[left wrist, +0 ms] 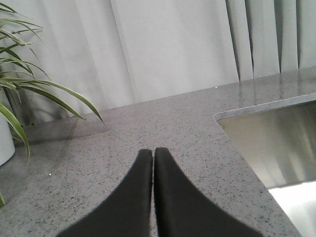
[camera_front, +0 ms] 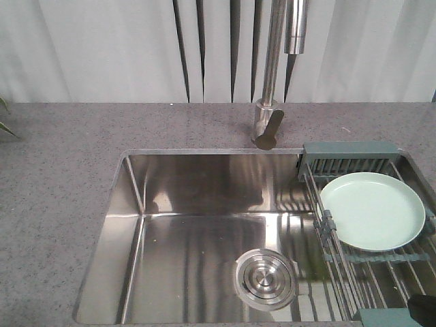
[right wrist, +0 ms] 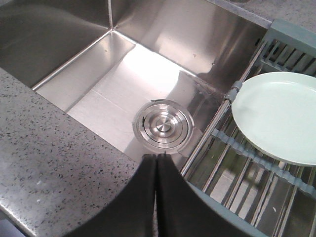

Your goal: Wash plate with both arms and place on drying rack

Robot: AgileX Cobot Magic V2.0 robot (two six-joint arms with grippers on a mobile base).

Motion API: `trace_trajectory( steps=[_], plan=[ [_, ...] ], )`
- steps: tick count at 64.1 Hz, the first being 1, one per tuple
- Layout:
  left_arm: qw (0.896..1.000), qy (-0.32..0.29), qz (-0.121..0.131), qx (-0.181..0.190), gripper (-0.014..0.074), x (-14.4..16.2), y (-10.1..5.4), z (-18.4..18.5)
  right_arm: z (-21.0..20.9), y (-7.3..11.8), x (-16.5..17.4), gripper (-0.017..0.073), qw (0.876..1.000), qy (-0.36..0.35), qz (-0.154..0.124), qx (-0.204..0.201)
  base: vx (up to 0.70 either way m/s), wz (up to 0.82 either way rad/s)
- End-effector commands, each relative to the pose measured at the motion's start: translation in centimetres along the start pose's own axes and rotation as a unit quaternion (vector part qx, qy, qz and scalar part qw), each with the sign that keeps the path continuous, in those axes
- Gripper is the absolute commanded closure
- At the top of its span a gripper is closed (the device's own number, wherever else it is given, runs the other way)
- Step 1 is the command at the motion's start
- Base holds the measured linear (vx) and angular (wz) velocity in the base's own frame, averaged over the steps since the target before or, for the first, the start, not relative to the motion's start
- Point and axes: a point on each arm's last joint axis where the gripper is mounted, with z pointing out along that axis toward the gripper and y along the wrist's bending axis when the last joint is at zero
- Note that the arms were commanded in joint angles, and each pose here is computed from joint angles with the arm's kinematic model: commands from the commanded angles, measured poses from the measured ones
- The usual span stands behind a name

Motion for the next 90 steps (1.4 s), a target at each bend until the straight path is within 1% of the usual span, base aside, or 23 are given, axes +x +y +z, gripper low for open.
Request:
trace_trajectory(
  steps=[1,16,20,24,34,41,45,53,56,57,60,66,70,75,76,78,87,90],
  plan=[
    [1.0,-0.03,0.0,-0.003,0.0599,0.1,0.0,-0.1,-0.4,-0.2,-1.0,0.0566,0.999,-0.033,0.0,0.01,0.0,0.0],
    [1.0,-0.03,0.0,-0.003,0.0599,0.1,0.0,-0.1,-0.3,-0.3,-1.1,0.0566,0.999,-0.035,-0.005,0.017,0.0,0.0],
    [1.0,-0.03,0.0,-0.003,0.0599,0.1,0.0,-0.1,-0.1,-0.6,-0.9,0.0566,0.999,-0.035,-0.011,0.028,0.0,0.0],
    [1.0,-0.03,0.0,-0.003,0.0599,0.1,0.0,-0.1,0.4,-0.7,-0.7,0.0566,0.998,-0.045,-0.007,0.037,0.0,0.0],
    [1.0,-0.03,0.0,-0.003,0.0599,0.1,0.0,-0.1,1.7,-1.5,0.1,0.0566,0.991,-0.102,0.004,0.086,0.0,0.0],
    [1.0,-0.03,0.0,-0.003,0.0599,0.1,0.0,-0.1,2.0,-1.7,1.3,0.0566,0.982,-0.147,0.004,0.122,0.0,0.0],
    [1.0,-0.03,0.0,-0.003,0.0599,0.1,0.0,-0.1,2.4,-1.6,2.5,0.0566,0.977,-0.161,0.009,0.136,0.0,0.0],
    [1.0,-0.03,0.0,-0.003,0.0599,0.1,0.0,-0.1,2.7,-1.2,4.8,0.0566,0.968,-0.194,0.042,0.157,0.0,0.0],
    [1.0,-0.03,0.0,-0.003,0.0599,0.1,0.0,-0.1,2.8,-1.2,5.7,0.0566,0.964,-0.199,0.058,0.166,0.0,0.0],
    [1.0,-0.03,0.0,-0.003,0.0599,0.1,0.0,-0.1,2.7,-1.1,5.9,0.0566,0.962,-0.205,0.068,0.17,0.0,0.0],
    [1.0,-0.03,0.0,-0.003,0.0599,0.1,0.0,-0.1,2.8,-1.1,6.7,0.0566,0.958,-0.209,0.082,0.18,0.0,0.0],
    [1.0,-0.03,0.0,-0.003,0.0599,0.1,0.0,-0.1,3.0,-1.1,8.0,0.0566,0.944,-0.231,0.123,0.201,0.0,0.0],
    [1.0,-0.03,0.0,-0.003,0.0599,0.1,0.0,-0.1,3.4,-1.2,8.8,0.0566,0.936,-0.246,0.136,0.213,0.0,0.0],
    [1.0,-0.026,0.0,-0.003,0.0599,0.1,0.0,0.0,4.3,-1.4,9.5,0.0566,0.929,-0.262,0.144,0.219,0.0,0.0],
    [1.0,-0.026,0.0,-0.003,0.0599,0.1,0.0,0.0,4.3,-1.4,9.5,0.0566,0.925,-0.273,0.147,0.22,0.0,0.0],
    [1.0,-0.026,0.0,-0.003,0.0599,0.1,0.0,0.0,4.3,-1.4,9.5,0.0566,0.925,-0.273,0.146,0.22,0.0,0.0],
    [1.0,-0.026,0.0,-0.003,0.0599,0.1,0.0,0.0,3.8,-1.5,8.9,0.0566,0.914,-0.311,0.119,0.232,0.0,0.0],
    [1.0,-0.026,0.0,-0.003,0.0599,0.1,0.0,0.0,3.7,-1.5,8.7,0.0566,0.91,-0.321,0.117,0.234,0.0,0.0]
  ],
)
